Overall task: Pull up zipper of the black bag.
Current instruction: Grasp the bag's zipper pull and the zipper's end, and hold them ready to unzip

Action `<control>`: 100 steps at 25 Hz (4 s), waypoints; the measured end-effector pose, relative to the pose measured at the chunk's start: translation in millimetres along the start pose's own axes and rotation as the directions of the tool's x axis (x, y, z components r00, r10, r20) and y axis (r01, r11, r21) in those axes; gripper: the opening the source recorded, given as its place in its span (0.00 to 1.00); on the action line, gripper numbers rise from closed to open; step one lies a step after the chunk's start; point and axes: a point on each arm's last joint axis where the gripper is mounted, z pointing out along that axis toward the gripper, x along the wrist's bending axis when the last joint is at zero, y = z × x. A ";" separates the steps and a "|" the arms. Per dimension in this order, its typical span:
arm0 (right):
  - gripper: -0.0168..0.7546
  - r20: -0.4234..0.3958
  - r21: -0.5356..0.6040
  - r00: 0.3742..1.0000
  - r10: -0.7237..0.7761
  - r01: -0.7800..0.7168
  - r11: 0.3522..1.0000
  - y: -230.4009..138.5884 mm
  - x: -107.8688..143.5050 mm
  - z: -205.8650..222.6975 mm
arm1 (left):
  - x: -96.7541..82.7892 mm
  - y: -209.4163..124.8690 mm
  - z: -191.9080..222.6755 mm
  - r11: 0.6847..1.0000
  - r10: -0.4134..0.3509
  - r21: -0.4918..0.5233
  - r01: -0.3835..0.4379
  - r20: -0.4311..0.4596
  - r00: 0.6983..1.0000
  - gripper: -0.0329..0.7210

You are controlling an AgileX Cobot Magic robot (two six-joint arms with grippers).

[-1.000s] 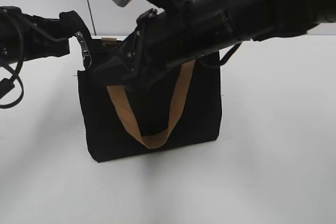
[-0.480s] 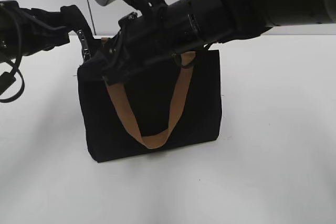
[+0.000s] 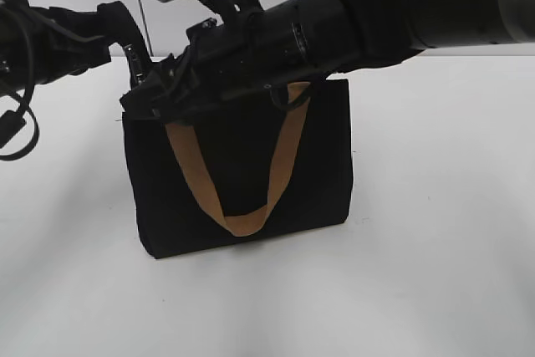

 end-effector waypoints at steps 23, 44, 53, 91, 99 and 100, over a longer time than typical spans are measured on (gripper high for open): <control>0.02 0.087 -0.045 0.993 0.079 -0.075 0.996 3.1 -8.0 0.3 | -0.8 1.4 0.0 1.000 -0.019 -0.015 0.020 0.009 1.000 0.07; 0.02 0.071 0.012 0.996 0.059 -0.060 0.998 8.5 -1.1 -10.8 | 18.7 -36.0 -9.6 0.916 0.019 0.398 0.059 -0.189 0.982 0.07; 0.02 0.117 -0.003 0.986 0.120 -0.120 0.993 5.8 -28.6 -25.4 | 22.6 -39.8 -12.4 0.889 0.030 0.452 0.076 -0.222 0.975 0.07; 0.03 0.050 0.049 0.902 0.430 -0.432 0.901 -30.9 -116.8 -118.1 | 24.4 -43.0 -14.7 0.870 0.023 0.482 0.103 -0.248 0.969 0.07; 0.58 0.014 0.096 0.916 0.401 -0.401 0.911 -20.3 -97.0 -120.1 | 23.7 -41.7 -16.7 0.864 -0.097 0.446 0.235 -0.309 0.946 0.61; 0.62 0.028 0.106 0.921 0.388 -0.388 0.915 -17.7 -94.0 -124.8 | 23.4 -40.9 -19.4 0.853 -0.123 0.447 0.270 -0.331 0.936 0.67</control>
